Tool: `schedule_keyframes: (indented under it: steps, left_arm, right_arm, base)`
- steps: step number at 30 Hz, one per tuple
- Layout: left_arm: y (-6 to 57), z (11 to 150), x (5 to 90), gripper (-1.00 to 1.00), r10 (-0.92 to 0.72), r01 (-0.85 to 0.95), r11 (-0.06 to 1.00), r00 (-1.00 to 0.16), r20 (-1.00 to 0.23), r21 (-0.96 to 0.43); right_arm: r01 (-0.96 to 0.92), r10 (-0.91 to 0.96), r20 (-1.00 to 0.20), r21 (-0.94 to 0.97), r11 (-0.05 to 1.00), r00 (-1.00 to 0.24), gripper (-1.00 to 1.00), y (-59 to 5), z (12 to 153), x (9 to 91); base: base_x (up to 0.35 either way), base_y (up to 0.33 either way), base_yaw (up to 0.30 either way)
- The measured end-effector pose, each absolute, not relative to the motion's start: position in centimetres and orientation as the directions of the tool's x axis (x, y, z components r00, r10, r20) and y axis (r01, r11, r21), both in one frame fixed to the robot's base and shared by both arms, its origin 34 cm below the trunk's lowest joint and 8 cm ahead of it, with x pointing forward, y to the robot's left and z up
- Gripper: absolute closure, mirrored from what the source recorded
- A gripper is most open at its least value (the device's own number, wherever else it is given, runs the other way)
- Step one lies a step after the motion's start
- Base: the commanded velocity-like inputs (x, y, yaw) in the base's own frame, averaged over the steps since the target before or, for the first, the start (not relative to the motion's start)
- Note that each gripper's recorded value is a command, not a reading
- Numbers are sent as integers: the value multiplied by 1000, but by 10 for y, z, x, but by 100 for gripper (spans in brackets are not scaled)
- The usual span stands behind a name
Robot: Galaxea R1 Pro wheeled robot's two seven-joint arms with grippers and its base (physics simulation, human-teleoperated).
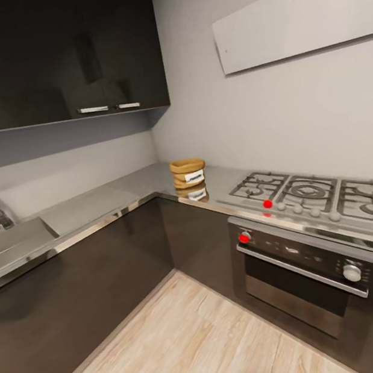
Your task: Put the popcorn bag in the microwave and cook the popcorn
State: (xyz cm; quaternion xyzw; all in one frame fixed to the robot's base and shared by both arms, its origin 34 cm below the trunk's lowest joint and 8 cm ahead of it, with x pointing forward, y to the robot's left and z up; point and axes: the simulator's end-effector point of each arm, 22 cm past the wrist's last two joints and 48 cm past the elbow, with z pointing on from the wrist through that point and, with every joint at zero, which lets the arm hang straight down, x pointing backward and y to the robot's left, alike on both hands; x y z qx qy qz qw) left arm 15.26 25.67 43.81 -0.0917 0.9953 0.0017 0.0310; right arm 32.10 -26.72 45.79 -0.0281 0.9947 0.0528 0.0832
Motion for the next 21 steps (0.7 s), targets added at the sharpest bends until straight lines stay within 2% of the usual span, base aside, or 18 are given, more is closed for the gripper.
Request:
schedule_keyframes:
  steps: [21]
  left_arm:
    - [257,438,152,-100,-182,-182,983,-982,-57,-2]
  right_arm:
    - [-66,-48,-168,102,993,-985,-100,-267,458,321]
  base:
    - [298,214,0]
